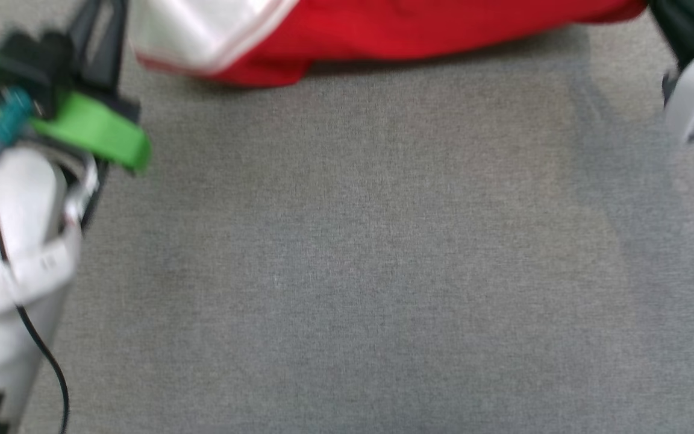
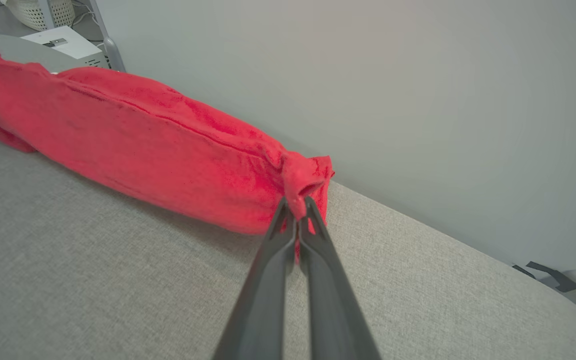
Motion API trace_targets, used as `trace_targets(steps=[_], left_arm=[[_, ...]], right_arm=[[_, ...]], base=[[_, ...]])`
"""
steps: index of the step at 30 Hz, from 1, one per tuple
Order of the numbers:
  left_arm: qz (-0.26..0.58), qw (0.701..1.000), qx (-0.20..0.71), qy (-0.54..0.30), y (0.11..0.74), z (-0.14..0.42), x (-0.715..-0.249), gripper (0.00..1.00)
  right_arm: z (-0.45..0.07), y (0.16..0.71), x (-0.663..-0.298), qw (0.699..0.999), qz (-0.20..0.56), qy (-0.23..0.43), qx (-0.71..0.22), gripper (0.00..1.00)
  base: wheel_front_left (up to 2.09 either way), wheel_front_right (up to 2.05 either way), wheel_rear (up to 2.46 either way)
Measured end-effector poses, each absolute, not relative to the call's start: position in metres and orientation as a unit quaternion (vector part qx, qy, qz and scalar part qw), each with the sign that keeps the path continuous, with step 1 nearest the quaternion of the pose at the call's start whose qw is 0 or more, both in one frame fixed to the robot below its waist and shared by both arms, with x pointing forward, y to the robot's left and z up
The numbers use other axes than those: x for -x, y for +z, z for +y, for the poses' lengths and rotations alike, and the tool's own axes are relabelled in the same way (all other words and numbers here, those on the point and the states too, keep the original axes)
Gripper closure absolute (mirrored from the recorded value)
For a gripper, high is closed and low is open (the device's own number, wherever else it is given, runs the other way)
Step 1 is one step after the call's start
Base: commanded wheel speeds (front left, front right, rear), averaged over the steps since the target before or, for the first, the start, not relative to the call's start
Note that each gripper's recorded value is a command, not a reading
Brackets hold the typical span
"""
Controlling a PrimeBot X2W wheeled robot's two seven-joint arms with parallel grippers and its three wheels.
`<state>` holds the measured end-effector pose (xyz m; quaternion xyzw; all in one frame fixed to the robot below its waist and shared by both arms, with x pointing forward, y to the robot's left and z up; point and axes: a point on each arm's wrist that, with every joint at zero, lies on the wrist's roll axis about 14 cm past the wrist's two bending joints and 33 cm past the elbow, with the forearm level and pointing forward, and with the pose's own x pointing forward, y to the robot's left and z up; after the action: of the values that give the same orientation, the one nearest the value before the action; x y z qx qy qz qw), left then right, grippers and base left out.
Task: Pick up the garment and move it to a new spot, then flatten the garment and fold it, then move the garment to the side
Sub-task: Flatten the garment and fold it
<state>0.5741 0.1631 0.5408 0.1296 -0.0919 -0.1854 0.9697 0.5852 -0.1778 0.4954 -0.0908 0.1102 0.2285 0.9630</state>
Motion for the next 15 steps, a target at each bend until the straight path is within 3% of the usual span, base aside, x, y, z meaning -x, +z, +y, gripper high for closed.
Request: trace_targets(steps=[15], left_arm=[[0.024,0.980,-0.085,-0.177,0.474,0.162,-0.423,1.00]], right_arm=[[-0.202,0.424,-0.433,0.943,0.237,0.228,0.054,1.00]], base=[[0.00,0.00,0.00]])
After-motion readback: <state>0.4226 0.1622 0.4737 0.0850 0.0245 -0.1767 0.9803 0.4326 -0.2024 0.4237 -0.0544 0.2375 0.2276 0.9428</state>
